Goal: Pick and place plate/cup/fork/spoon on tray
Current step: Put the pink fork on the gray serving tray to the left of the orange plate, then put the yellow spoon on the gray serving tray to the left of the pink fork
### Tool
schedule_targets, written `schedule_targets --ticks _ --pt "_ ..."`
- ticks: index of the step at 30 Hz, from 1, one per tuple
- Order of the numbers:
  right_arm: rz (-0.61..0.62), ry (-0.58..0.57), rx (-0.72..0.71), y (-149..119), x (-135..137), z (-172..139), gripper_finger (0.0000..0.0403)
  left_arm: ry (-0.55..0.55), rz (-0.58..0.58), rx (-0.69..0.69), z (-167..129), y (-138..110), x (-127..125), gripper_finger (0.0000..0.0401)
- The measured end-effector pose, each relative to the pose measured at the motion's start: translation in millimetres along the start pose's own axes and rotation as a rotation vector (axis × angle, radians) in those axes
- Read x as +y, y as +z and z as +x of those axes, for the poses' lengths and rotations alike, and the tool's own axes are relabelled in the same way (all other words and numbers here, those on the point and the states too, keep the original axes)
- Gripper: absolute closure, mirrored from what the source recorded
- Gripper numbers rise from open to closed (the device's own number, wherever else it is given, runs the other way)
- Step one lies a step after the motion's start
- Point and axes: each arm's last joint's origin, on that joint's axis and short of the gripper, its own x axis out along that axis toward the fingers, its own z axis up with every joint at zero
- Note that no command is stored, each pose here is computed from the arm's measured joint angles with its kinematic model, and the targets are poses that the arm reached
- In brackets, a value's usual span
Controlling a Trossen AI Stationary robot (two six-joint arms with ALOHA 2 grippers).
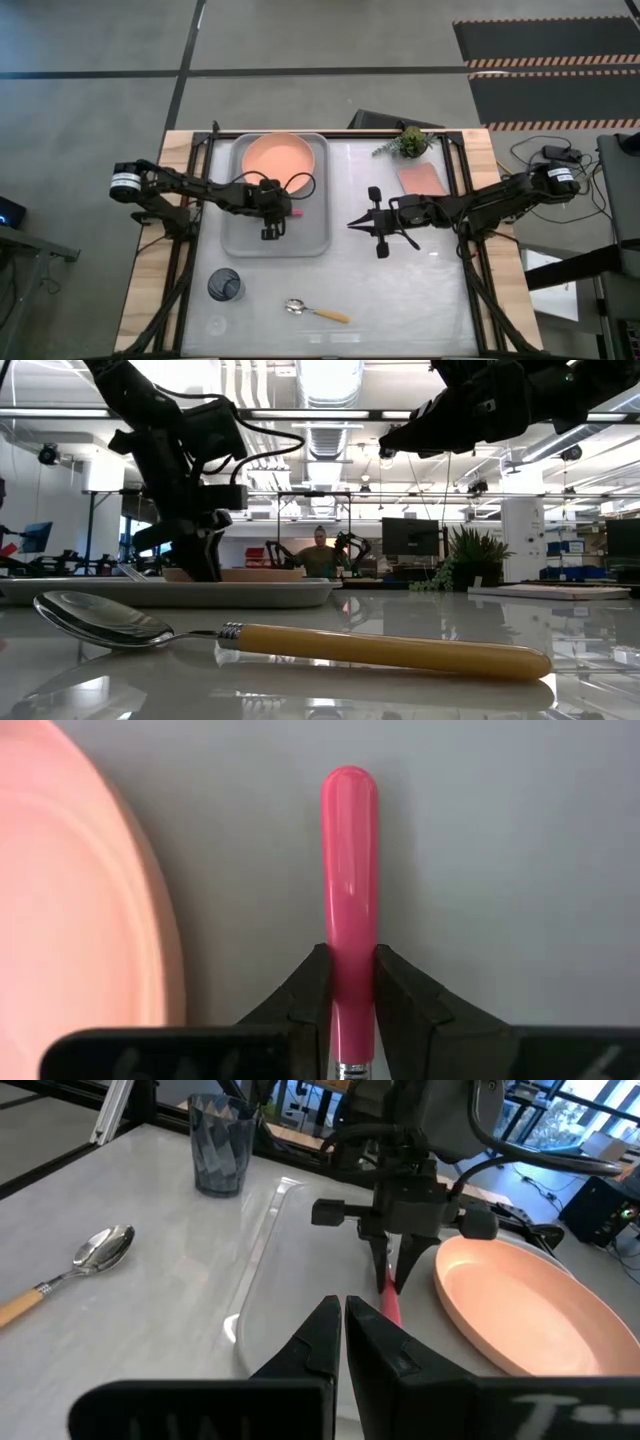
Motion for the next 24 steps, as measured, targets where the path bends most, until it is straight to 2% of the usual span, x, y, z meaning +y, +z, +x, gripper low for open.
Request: schedule_targets --ticks 9,18,24 --pt "0.000 0.000 0.000 0.0 0.0 0.0 0.0394 0.077 0.021 -0.019 0.2 2.5 3.4 0.0355" --pt "0.000 0.000 0.000 0.0 0.0 0.0 0.0394 0.087 0.005 -0.005 1.8 -1.1 5.5 0.0302" --pt "0.010 0.001 0.000 0.0 0.0 0.0 0.0394 0.086 0.006 -0.020 -1.0 3.2 5.3 0.0290"
